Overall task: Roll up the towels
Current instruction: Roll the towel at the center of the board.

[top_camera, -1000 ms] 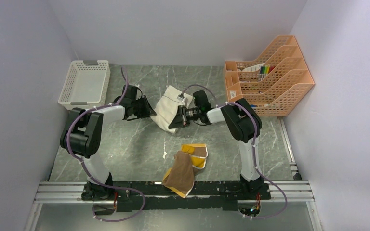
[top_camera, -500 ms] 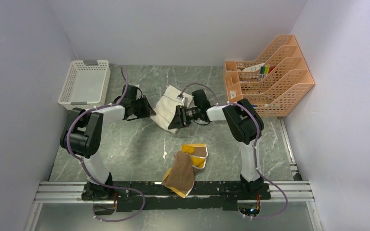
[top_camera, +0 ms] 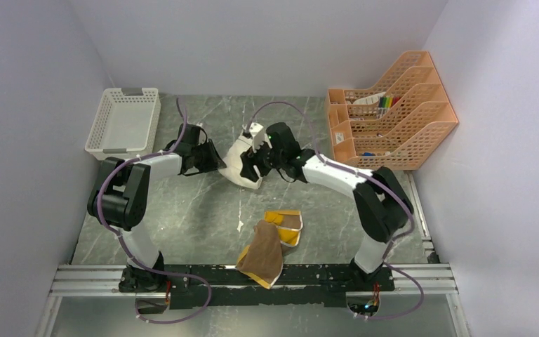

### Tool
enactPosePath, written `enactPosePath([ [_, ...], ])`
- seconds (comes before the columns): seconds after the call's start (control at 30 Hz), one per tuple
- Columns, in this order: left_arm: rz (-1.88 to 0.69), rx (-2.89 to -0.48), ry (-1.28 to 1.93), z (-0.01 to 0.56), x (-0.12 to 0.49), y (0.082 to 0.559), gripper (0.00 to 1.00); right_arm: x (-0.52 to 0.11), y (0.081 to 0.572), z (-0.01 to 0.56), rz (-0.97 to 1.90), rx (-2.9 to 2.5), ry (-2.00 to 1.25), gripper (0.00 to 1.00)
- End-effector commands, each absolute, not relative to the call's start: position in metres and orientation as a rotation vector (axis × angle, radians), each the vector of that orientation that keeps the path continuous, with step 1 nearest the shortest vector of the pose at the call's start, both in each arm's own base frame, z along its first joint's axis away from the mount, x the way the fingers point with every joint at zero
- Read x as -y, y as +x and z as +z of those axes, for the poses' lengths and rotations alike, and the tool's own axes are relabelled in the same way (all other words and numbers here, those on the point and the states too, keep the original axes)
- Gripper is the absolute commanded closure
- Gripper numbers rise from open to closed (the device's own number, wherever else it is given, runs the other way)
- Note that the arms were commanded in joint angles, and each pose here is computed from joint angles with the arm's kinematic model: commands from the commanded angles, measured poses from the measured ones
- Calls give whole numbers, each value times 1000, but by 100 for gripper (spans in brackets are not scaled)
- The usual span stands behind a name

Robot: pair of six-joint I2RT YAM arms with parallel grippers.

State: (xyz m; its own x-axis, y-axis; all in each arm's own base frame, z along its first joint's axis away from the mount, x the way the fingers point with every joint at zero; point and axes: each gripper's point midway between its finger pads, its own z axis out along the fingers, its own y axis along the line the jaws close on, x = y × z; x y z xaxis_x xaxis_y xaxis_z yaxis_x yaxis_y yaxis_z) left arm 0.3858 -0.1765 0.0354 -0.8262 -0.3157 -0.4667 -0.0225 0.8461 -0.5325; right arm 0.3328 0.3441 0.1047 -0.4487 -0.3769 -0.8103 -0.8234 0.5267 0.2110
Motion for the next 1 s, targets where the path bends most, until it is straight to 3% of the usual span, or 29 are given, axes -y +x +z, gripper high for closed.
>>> enactPosePath([
  [0.0, -665, -2449, -235, 38, 172, 397, 71, -345, 329, 126, 568, -1830, -1132, 38],
  [0.2, -663, -2458, -232, 36, 172, 397, 71, -372, 296, 103, 438, -1754, -1403, 41],
  [0.37, -657, -2459, -226, 37, 172, 397, 71, -381, 285, 72, 332, -1752, -1525, 35],
  [0.97, -664, -2462, -220, 35, 173, 398, 72, -376, 312, 42, 0, -1732, -1514, 35],
])
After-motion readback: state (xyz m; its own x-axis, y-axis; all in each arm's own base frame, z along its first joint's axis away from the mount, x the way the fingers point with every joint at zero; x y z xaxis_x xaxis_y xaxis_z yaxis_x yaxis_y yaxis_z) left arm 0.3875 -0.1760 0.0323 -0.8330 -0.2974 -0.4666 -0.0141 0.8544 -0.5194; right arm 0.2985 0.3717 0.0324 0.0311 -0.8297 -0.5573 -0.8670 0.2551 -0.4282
